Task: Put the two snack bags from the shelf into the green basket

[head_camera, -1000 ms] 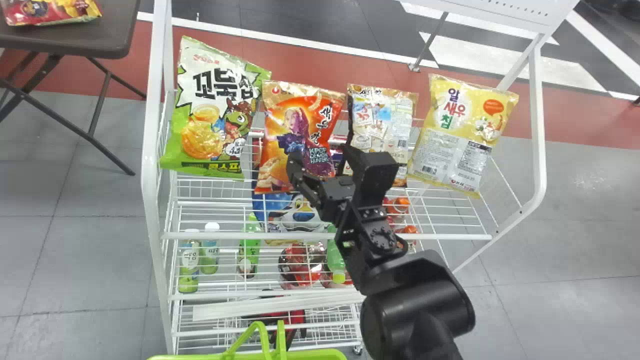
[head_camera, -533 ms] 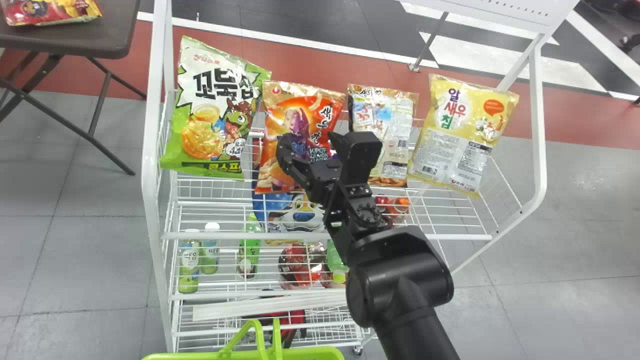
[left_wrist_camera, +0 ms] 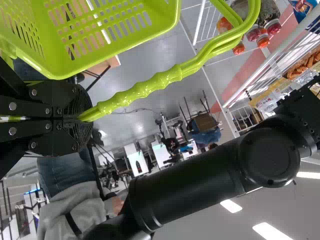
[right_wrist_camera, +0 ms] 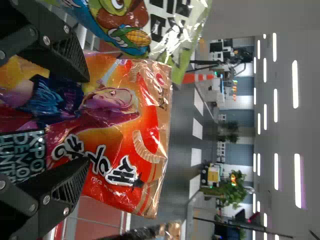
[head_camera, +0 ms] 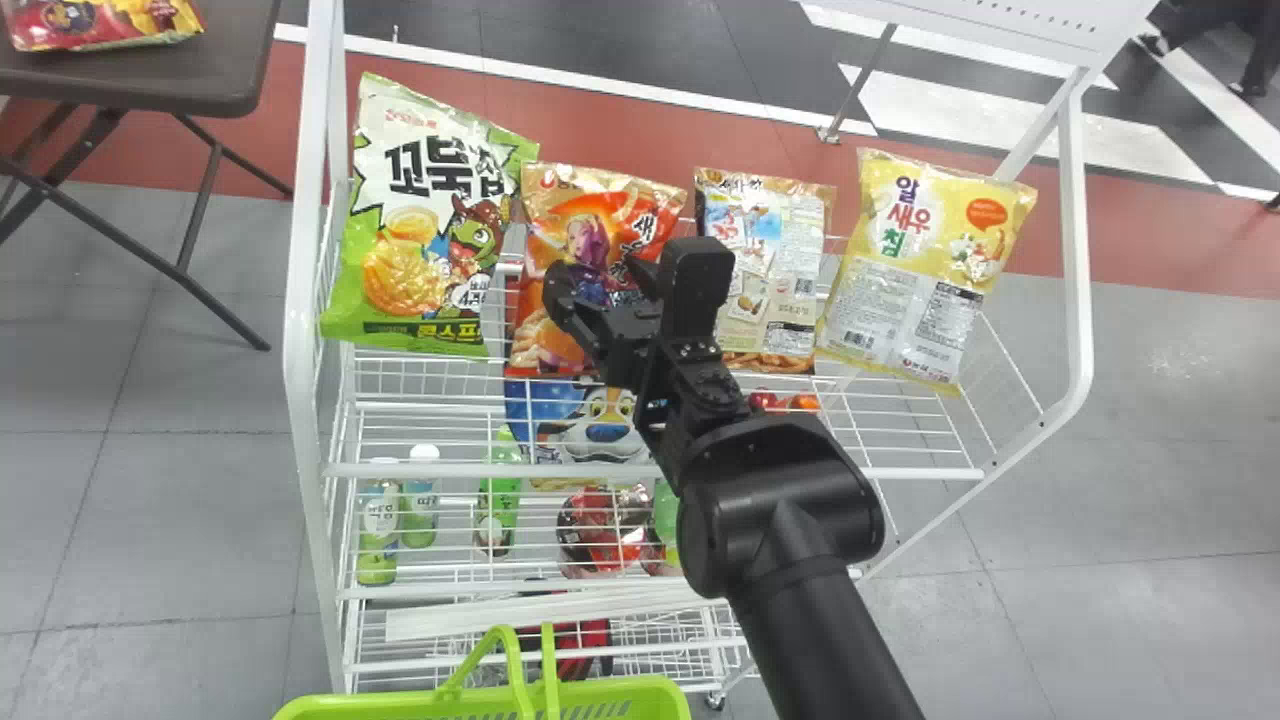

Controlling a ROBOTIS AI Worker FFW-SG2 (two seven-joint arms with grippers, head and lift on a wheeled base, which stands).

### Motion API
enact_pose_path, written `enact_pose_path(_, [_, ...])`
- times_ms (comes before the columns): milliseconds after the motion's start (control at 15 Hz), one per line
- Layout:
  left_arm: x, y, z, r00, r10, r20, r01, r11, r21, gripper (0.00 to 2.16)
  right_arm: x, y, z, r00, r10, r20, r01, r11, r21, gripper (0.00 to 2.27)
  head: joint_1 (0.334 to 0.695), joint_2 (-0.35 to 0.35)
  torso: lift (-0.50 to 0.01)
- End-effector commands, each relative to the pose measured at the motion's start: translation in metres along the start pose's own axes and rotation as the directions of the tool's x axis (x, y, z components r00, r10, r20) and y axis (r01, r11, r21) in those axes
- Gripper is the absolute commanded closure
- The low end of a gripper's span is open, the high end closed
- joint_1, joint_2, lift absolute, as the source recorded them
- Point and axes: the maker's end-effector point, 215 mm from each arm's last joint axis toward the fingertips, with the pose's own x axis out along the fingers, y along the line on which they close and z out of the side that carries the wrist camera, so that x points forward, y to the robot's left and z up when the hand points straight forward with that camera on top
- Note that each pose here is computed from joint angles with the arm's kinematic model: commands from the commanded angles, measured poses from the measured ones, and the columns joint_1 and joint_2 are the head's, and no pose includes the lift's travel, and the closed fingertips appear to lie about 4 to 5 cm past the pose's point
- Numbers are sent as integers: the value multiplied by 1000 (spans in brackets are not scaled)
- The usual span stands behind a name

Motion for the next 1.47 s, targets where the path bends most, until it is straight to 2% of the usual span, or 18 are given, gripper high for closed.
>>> enact_pose_path(0, [-1, 0, 2, 1000, 1, 6, -1, 1000, 0, 2142, 2, 2, -9, 999, 1, -34, -1, 1000, 3, 1700, 695, -350, -2])
enact_pose_path(67, [-2, 0, 1, 1000, 1, 4, -1, 1000, -1, 2142, 2, 2, -8, 999, 2, -32, -2, 1000, 2, 1966, 695, -350, -2])
enact_pose_path(267, [-1, -1, 3, 1000, 1, 7, -1, 1000, 1, 2142, -3, 5, -2, 1000, 5, -8, -5, 1000, -3, 2115, 695, -350, -2])
enact_pose_path(867, [1, -4, 4, 1000, 1, 5, -1, 1000, 11, 2142, -57, 5, 34, 999, 9, 53, -10, 1000, 3, 2128, 695, -350, -2])
enact_pose_path(1200, [3, -12, 7, 1000, -1, 3, 1, 999, 33, 2142, -124, 4, 29, 995, 61, -80, -59, 998, 26, 2128, 695, -350, -2])
enact_pose_path(1400, [5, -20, 11, 1000, -4, 0, 4, 999, 49, 2142, -181, -1, 14, 974, 102, -204, -96, 995, 39, 2125, 695, -350, -2])
